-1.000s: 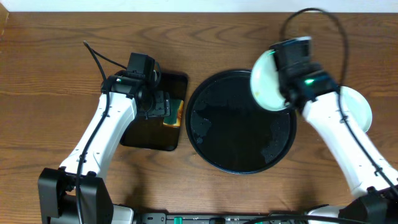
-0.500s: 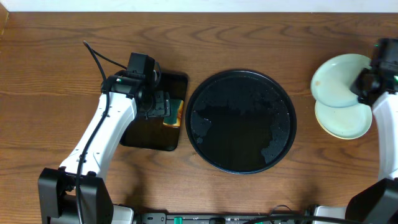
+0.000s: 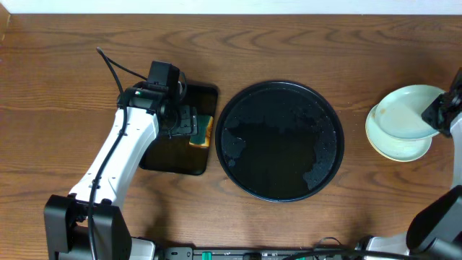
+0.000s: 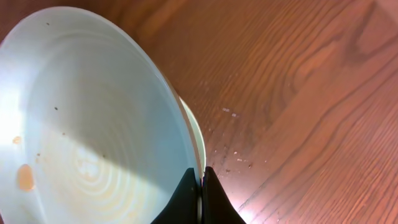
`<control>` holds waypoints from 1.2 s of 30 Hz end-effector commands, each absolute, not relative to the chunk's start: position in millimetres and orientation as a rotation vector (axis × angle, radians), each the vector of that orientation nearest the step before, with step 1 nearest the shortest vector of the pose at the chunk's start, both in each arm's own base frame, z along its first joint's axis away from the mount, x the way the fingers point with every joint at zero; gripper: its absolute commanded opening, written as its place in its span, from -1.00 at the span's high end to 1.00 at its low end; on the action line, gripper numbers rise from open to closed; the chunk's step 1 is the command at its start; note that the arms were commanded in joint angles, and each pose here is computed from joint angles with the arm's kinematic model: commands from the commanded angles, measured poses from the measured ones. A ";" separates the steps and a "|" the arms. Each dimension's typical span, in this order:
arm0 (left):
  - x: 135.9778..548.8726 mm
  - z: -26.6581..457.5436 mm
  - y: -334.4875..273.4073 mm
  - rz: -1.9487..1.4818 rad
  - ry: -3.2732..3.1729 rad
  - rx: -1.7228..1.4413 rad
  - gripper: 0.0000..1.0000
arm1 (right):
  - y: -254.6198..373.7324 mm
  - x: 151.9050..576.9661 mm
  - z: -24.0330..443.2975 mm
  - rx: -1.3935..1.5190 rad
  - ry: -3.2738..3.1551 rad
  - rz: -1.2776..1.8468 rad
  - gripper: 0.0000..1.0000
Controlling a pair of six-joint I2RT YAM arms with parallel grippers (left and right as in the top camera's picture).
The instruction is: Clean dirty plates on tray and stack at the side
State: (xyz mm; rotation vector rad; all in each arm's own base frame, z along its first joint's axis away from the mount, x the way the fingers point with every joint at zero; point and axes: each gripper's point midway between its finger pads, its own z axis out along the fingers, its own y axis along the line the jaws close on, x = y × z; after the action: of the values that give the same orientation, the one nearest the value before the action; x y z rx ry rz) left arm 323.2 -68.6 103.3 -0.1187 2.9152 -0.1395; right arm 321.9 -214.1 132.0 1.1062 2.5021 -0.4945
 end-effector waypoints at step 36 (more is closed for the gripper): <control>269.4 109.4 -17.6 0.044 2.940 -0.366 -0.70 | -29.3 310.4 120.9 0.364 2.887 0.187 -0.98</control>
State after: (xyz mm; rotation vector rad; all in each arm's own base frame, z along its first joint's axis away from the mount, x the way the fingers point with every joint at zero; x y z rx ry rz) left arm 282.4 -17.9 99.7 -0.3760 2.9851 0.0768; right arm 321.3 -33.4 102.8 0.4025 2.9517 0.2652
